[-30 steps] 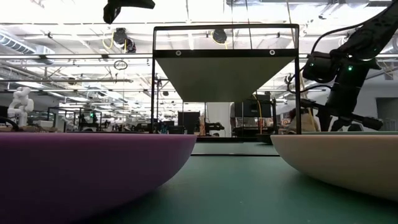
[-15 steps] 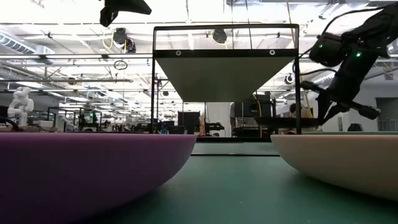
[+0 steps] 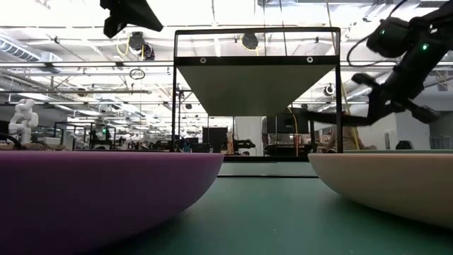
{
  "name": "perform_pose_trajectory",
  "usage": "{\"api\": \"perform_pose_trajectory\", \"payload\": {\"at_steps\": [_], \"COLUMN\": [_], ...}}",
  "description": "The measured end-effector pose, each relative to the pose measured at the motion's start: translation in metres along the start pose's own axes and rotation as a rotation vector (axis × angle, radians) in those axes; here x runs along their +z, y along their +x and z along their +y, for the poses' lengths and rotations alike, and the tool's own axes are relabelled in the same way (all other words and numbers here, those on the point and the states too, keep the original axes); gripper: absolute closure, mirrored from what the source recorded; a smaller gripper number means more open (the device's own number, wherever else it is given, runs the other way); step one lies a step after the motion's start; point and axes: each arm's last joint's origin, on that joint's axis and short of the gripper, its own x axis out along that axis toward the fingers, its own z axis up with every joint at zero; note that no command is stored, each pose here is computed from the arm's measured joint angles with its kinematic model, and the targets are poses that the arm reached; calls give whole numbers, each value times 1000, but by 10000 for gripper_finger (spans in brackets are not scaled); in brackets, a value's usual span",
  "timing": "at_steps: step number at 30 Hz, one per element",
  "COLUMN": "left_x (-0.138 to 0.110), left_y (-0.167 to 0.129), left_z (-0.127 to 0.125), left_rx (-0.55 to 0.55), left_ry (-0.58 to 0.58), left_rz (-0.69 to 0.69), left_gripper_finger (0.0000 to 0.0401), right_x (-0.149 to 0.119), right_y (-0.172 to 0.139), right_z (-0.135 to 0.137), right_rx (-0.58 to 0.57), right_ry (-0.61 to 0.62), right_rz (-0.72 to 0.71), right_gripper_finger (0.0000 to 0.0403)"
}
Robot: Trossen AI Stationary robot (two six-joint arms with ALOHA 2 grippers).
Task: Place and stack plates onto a shelf
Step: Put the top right black plate on the shelf
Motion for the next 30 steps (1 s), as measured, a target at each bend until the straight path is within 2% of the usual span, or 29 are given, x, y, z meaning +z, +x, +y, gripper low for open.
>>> {"api": "perform_pose_trajectory", "payload": {"at_steps": [6,17,25,30], "left_x": [0,0,0,0], "left_y": [0,0,0,0], "left_z": [0,0,0,0], "left_rx": [-1,-1,-1,-1], "left_ry": [-28,-38,-120,-126], "left_rz": [-1,-1,-1,-1], "left_gripper_finger": [400,400,400,400], "right_x": [7,14,9,-2], "right_y": [-26,-77,-97,-104], "right_z": [27,80,114,136], "right_rx": [91,252,309,347], "right_ry": [-23,-137,-211,-261], "right_rz": [-56,-50,-8,43], "right_gripper_finger": [402,403,403,403]}}
